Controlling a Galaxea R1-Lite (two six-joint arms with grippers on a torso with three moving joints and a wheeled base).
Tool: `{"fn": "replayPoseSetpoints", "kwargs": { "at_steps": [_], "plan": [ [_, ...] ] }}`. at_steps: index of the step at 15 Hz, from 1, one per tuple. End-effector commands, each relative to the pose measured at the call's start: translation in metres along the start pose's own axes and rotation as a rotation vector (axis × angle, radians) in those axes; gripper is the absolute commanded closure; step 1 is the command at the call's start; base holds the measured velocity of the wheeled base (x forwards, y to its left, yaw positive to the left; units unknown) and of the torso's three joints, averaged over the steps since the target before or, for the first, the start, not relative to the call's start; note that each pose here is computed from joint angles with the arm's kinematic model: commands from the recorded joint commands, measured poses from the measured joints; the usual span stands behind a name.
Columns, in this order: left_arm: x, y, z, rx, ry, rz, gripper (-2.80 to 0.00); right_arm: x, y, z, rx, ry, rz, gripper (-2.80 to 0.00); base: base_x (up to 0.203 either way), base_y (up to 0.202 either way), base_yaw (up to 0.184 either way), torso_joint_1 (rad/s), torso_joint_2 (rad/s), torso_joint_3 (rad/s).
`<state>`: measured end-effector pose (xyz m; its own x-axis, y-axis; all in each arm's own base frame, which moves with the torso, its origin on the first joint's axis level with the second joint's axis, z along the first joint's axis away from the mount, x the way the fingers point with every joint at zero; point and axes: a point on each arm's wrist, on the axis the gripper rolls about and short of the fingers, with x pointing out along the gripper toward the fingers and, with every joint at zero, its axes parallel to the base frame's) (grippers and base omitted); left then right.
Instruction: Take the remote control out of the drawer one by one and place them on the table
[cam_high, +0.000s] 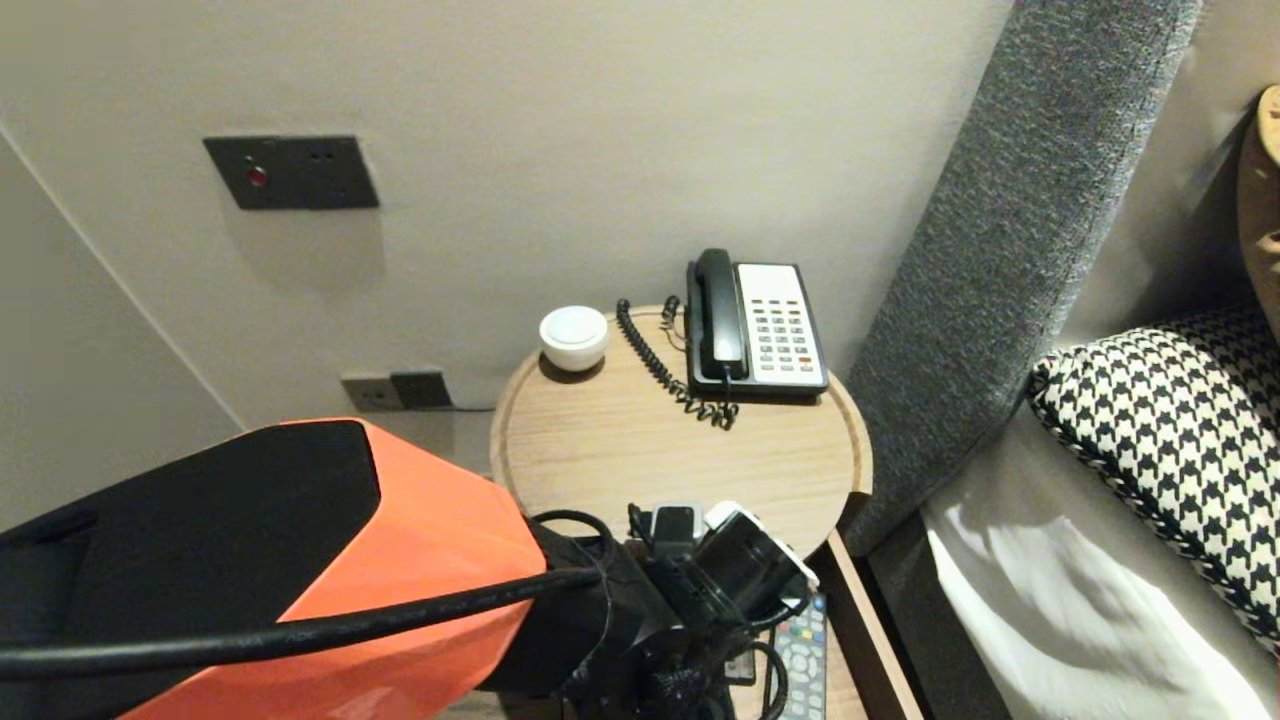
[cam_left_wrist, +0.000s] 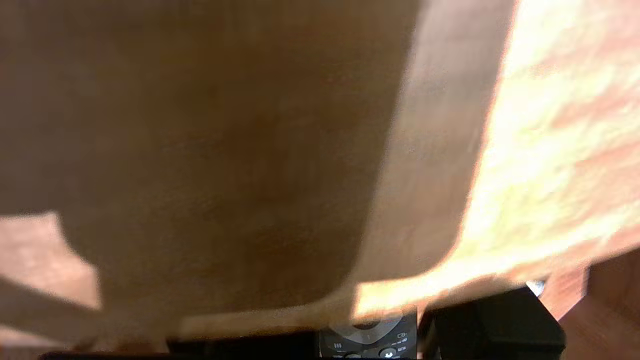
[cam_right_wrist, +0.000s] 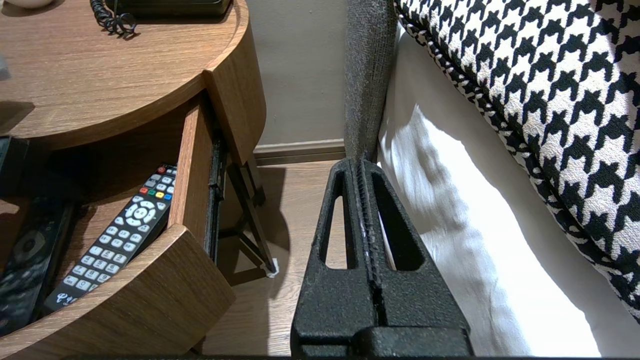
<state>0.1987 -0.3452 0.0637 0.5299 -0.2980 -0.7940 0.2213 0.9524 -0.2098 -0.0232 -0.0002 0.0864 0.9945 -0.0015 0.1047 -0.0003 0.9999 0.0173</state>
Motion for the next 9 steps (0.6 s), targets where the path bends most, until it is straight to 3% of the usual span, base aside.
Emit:
{"fn": "replayPoseSetpoints", "kwargs": {
  "at_steps": [1,4,9],
  "plan": [
    [-0.004,0.002,-0.002,0.026,0.004,0.002,0.00,0.002,0.000,-0.011,0.000,0.041,-0.001,0.00,0.000,0.000,0.000,0.000,0.00,0.000],
    [-0.012,0.001,-0.003,0.098,0.017,-0.032,0.00,0.002,0.000,-0.011,0.000,0.041,-0.001,0.00,0.000,0.000,0.000,0.000,0.00,0.000],
    [-0.020,-0.002,-0.005,0.253,0.095,-0.155,0.00,0.002,0.000,-0.011,0.000,0.041,-0.001,0.00,0.000,0.000,0.000,0.000,0.00,0.000]
  ]
}}
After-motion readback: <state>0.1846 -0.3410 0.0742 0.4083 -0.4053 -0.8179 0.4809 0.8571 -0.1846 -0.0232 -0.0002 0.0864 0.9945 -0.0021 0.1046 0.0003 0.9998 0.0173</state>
